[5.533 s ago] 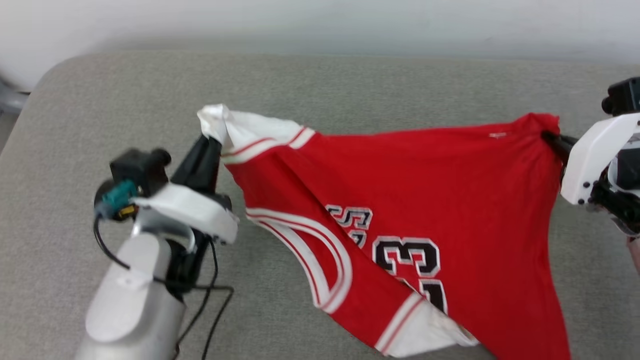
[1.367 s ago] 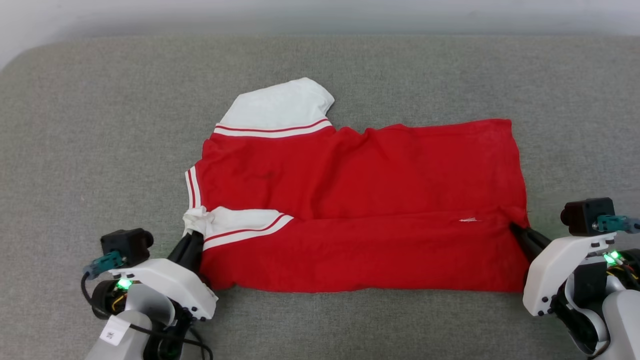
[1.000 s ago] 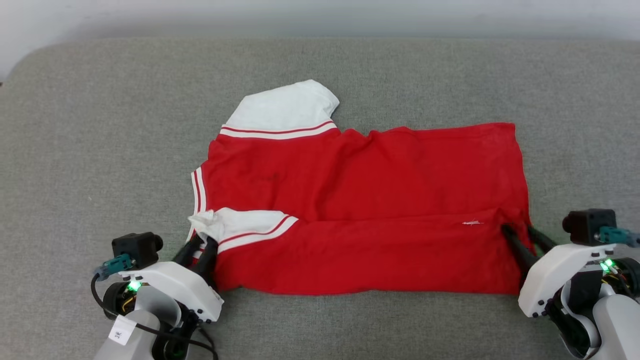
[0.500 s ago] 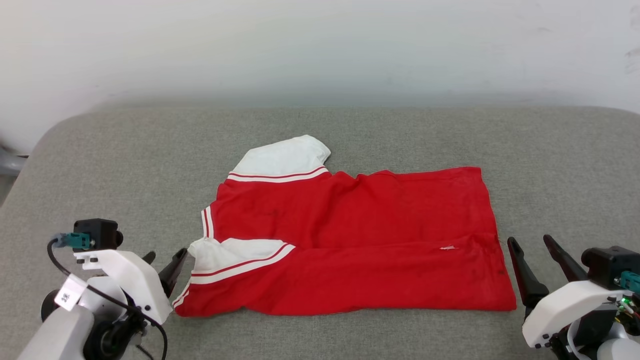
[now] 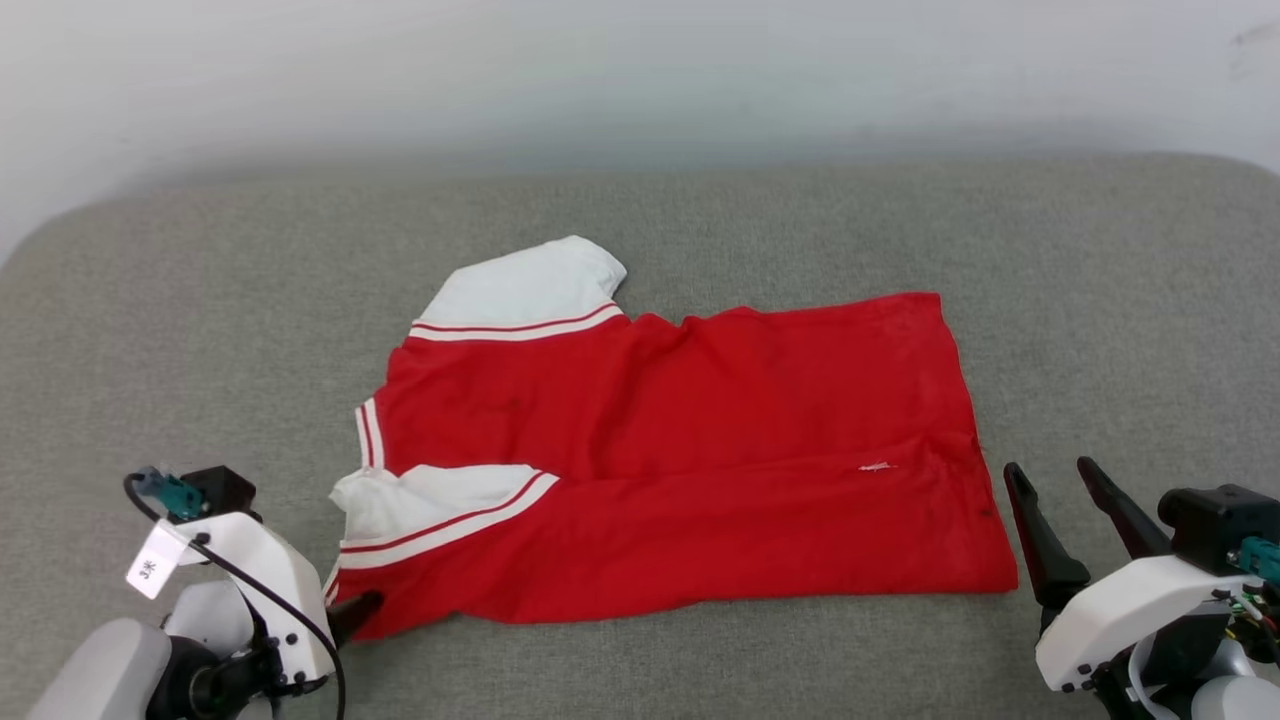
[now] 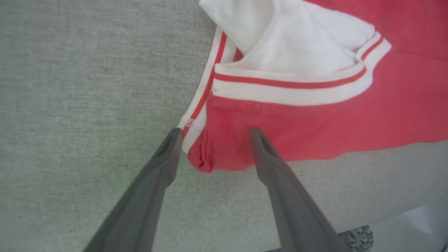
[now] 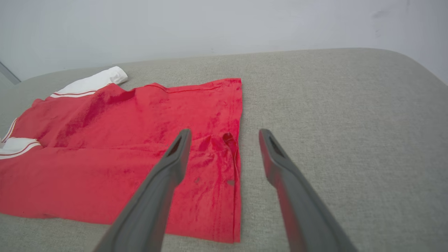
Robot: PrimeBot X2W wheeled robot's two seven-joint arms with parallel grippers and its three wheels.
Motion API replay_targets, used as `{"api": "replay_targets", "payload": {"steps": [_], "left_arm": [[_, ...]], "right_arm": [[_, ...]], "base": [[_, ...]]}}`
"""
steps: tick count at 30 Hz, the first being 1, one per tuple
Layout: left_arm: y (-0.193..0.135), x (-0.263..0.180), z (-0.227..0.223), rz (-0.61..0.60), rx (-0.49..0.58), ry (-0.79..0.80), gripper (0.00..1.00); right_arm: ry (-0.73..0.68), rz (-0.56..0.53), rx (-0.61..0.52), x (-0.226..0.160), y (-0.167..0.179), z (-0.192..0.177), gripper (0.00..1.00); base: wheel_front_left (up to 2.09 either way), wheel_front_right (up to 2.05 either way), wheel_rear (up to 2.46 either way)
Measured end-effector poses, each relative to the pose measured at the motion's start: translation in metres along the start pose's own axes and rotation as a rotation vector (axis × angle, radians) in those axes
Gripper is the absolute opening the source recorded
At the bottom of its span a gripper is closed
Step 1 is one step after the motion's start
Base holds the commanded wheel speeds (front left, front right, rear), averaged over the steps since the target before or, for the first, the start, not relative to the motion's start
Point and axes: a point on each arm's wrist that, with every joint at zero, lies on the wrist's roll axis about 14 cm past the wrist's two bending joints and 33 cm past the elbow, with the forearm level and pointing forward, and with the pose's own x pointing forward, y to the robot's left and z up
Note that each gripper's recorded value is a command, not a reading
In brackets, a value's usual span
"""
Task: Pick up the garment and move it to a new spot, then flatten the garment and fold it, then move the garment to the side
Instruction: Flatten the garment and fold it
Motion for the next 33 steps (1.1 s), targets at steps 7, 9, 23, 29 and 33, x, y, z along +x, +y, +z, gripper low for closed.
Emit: {"api": "replay_targets", "payload": {"steps": [7,9,23,29,33], "left_arm": [[0.000,0.028,-0.026,-0.007,-0.042,0.129,1.00],[-0.001,0.031,-0.027,-0.017,-0.046,0.153,0.23],[-0.012,0.024,-0.002,-0.064,0.008,-0.012,0.00],[-0.012,0.008,0.025,-0.051,0.073,-0.122,0.00],[-0.015,0.006,0.031,-0.050,0.091,-0.146,0.00]], "right_arm": [[0.038,-0.024,0.010,0.007,-0.010,-0.012,1.00],[0.055,-0.036,0.012,0.007,-0.014,-0.016,1.00],[0.371,-0.067,0.083,-0.002,-0.041,-0.051,1.00],[0.534,0.001,0.078,0.007,-0.025,-0.064,1.00],[0.607,0.063,0.049,0.020,-0.006,-0.075,1.00]], "base": [[0.00,0.00,0.00],[0.00,0.00,0.00],[0.00,0.00,0.00],[0.00,0.00,0.00],[0.00,0.00,0.00]]}}
